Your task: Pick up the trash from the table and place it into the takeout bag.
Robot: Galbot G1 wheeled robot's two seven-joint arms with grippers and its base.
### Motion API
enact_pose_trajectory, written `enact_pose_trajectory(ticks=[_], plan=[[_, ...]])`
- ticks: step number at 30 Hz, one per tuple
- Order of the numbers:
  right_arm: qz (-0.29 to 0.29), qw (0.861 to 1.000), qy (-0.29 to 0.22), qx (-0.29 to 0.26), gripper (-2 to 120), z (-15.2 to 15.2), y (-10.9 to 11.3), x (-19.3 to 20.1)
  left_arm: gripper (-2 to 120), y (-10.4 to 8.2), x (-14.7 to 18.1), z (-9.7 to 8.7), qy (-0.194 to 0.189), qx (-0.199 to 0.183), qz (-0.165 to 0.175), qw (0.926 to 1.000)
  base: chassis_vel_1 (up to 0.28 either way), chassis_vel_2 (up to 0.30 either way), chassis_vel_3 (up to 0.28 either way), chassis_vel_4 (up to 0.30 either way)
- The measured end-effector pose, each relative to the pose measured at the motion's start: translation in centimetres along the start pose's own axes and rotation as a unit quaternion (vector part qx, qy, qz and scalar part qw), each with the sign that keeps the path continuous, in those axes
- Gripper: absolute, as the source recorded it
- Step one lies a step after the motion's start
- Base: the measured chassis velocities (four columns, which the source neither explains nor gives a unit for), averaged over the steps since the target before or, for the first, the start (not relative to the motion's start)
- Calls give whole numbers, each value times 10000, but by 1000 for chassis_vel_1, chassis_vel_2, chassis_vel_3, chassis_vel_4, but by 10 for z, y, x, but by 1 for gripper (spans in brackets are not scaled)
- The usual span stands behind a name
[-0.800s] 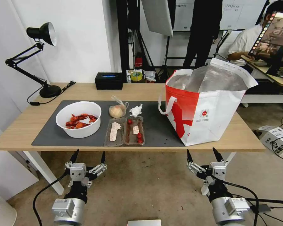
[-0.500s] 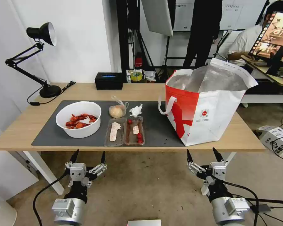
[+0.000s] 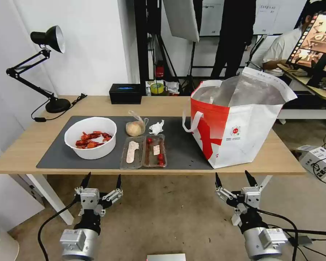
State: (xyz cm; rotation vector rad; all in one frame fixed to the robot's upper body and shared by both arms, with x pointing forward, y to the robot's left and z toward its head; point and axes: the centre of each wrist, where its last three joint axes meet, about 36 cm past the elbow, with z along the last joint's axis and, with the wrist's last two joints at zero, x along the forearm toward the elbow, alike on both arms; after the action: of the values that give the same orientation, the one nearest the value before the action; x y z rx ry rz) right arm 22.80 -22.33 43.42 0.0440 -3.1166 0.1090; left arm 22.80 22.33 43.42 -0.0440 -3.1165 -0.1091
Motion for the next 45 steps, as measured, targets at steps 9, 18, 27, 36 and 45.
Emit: enact_pose_trajectory(ticks=[9,18,27,36,45], plan=[[0,10000,0,0,100,0,0,0,100,0,0,0,0,0,1,10000,0,0,0,0],[-218,9995,242,-50,100,-11,-20,-16,100,4,-7,-6,104,204,-88,9997,0,0,0,0],[-600,9954,750,24,100,-41,-53,-46,100,18,-29,-30,532,793,-273,9951,0,0,0,0],[-896,9895,1099,285,100,-68,-73,-66,100,26,-41,-45,814,1020,-278,9911,0,0,0,0],[-1051,9842,1365,421,100,-94,-89,-87,100,34,-62,-67,1463,1315,-98,9804,0,0,0,0]])
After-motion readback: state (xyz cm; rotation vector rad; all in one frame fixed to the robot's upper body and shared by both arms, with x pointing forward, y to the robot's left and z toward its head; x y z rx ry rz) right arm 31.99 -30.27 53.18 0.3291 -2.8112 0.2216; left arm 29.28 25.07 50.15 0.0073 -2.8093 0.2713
